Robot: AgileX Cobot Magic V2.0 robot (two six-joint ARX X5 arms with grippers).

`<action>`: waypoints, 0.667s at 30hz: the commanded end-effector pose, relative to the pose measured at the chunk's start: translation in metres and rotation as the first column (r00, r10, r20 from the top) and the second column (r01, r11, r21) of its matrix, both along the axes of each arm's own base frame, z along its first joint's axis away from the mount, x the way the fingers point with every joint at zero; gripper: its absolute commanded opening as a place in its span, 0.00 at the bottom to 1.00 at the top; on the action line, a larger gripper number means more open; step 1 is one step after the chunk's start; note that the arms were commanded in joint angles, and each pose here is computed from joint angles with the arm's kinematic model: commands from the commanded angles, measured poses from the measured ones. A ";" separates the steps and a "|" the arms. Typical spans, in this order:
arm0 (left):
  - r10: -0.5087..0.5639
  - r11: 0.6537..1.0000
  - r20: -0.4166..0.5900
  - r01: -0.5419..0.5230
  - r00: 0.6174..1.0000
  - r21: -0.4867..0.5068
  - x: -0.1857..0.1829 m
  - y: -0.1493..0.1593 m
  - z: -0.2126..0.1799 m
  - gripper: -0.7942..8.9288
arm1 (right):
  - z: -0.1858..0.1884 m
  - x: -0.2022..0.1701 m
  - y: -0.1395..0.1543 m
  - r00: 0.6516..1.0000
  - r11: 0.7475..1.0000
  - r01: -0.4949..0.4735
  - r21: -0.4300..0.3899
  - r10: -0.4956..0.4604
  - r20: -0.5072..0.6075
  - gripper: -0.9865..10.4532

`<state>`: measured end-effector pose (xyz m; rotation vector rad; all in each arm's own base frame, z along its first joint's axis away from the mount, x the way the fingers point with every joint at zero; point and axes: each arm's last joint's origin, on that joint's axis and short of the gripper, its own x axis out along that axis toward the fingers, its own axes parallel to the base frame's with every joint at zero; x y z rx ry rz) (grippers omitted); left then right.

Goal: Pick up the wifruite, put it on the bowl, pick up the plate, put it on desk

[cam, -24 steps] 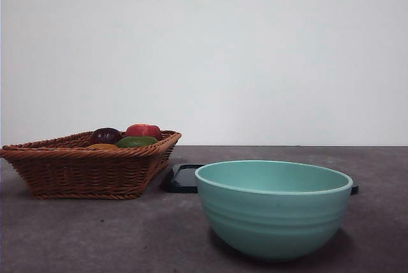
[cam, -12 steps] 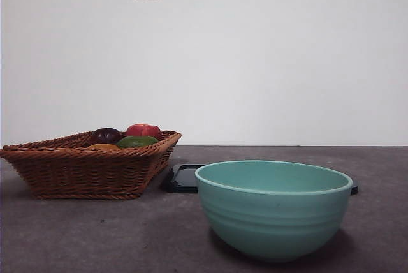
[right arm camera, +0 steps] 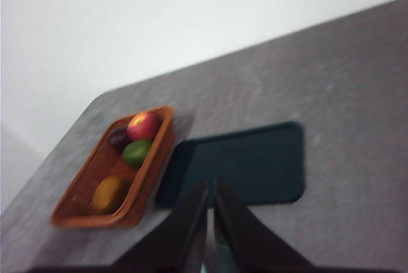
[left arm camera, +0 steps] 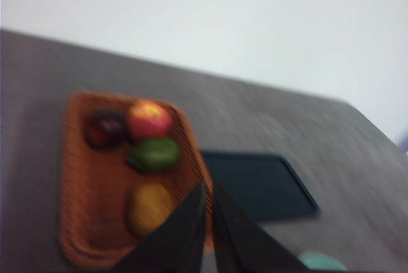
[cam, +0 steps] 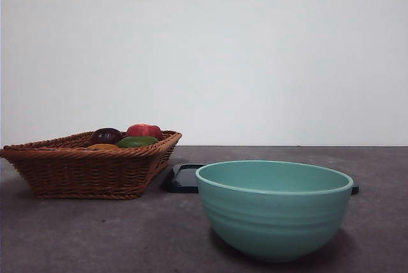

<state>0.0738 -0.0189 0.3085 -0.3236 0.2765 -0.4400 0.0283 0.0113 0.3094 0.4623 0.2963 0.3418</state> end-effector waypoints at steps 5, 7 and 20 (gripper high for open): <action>-0.109 0.987 -0.043 0.113 0.993 0.110 0.000 -0.004 0.017 0.10 | 0.005 0.006 0.004 0.992 0.992 -0.124 -0.033 0.124 -0.007 0.10; -0.135 0.984 -0.036 0.138 0.990 0.112 0.000 -0.006 0.023 0.10 | 0.003 0.009 0.005 0.989 0.987 -0.146 -0.060 0.144 -0.035 0.10; -0.291 0.940 -0.134 0.309 0.947 0.145 0.006 -0.021 0.027 0.10 | -0.003 0.033 0.010 0.944 0.931 -0.314 -0.185 0.286 -0.163 0.10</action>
